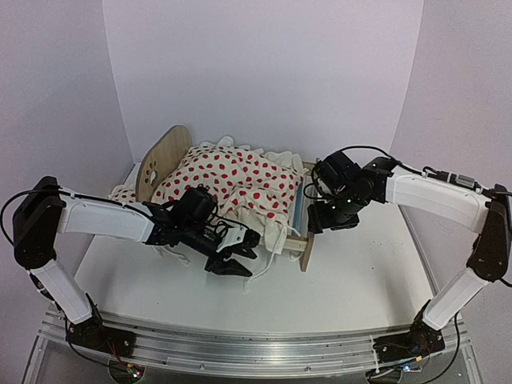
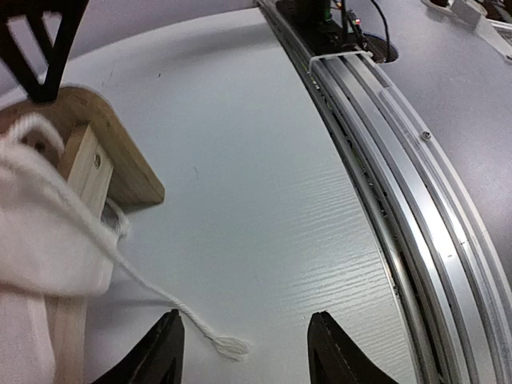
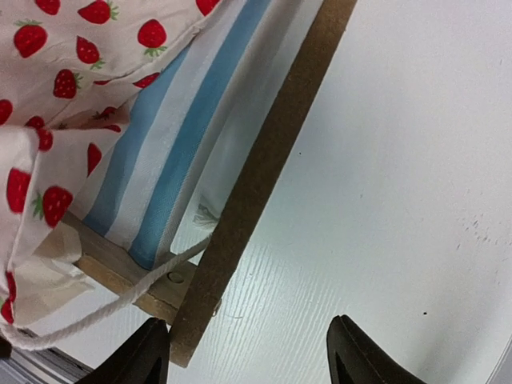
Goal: Set up the pet bed
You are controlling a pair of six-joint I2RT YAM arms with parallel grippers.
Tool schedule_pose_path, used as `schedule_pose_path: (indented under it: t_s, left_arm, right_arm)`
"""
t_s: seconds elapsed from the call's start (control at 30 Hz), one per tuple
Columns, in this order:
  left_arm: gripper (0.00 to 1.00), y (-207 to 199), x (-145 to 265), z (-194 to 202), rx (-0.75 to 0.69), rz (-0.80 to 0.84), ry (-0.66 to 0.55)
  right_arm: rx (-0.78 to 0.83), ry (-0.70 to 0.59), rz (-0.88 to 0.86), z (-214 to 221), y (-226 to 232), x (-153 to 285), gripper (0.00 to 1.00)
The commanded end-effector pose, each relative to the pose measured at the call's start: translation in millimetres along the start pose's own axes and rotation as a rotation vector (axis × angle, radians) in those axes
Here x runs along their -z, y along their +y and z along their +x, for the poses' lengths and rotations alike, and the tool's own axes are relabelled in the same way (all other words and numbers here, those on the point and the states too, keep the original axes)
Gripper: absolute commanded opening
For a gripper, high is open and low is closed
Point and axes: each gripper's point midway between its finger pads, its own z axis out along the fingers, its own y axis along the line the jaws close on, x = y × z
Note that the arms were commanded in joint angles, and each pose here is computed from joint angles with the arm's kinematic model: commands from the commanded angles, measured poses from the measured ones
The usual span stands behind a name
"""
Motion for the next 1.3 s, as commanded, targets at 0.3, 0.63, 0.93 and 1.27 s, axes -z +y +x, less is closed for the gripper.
schedule_pose_path:
  t_s: [0.3,0.63,0.93,1.27]
  left_arm:
    - [0.51,78,36,-97,-0.282,-0.242,0.088]
    - [0.60,116,11,-10,-0.203,-0.252,0.378]
    - [0.61,148,-24,6,-0.154,-0.284,0.379]
    - [0.15,127,-38,19,-0.076,-0.200,0.380]
  right_arm:
    - [-0.140,-0.042,0.019,-26,-1,-40,0.36]
    - [-0.082,-0.052,0.049,-45,-8,-52,0.14]
    - [-0.001,-0.053,-0.004,-62,-2,-54,0.13]
    - [0.002,-0.110,-0.057,-72,3,-24,0.29]
